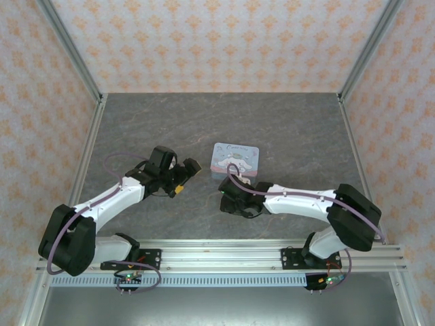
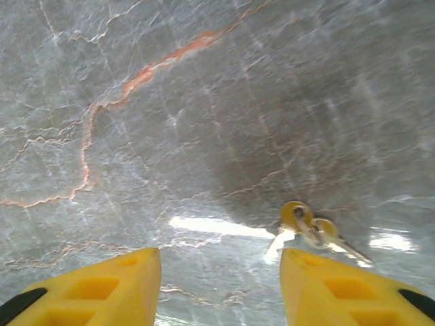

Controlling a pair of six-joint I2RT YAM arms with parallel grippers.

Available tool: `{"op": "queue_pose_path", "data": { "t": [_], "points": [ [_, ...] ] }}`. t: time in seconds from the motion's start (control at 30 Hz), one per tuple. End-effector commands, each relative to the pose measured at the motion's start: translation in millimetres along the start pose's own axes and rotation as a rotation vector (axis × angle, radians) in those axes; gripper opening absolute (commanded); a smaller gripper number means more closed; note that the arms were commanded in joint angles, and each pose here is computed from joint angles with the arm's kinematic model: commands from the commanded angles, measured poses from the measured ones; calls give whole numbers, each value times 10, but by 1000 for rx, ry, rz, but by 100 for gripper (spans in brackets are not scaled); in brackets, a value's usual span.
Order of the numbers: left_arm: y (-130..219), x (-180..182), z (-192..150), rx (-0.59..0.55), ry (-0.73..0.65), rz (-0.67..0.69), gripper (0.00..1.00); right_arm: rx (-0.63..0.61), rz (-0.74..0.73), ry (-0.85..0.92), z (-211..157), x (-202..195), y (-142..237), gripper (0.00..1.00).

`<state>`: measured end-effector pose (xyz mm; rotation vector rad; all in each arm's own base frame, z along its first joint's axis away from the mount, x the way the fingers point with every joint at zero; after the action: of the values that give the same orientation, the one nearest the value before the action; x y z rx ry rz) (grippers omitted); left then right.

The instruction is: Unlock a padlock with a key

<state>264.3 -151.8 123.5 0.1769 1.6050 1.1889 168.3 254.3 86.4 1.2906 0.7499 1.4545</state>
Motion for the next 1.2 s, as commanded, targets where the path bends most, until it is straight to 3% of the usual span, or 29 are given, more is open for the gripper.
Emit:
{"op": "queue_pose_path", "data": {
  "t": [0.0, 0.47, 1.17],
  "points": [
    [10, -46, 34, -18, -22, 7, 100, -70, -102, 31, 90, -184, 119, 53],
    [11, -43, 39, -21, -22, 11, 100, -1, -275, 325, 74, -358, 140, 56],
    [24, -45, 51, -32, -15, 13, 100, 78, -344, 378, 10, -377, -164, 55]
  ]
}}
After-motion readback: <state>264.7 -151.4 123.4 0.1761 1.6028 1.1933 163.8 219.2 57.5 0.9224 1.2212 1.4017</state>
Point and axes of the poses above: each hand's point on the last joint's axis, 136 mm out from that joint toward the fingers, its own y axis back along the fingers, its own x axis along the line the jaws close on, z = x × y, the point moved 4 cm from there along y, back along the fingers, and after that the axes turned 2 degrees about -y, right-handed, at the moved point
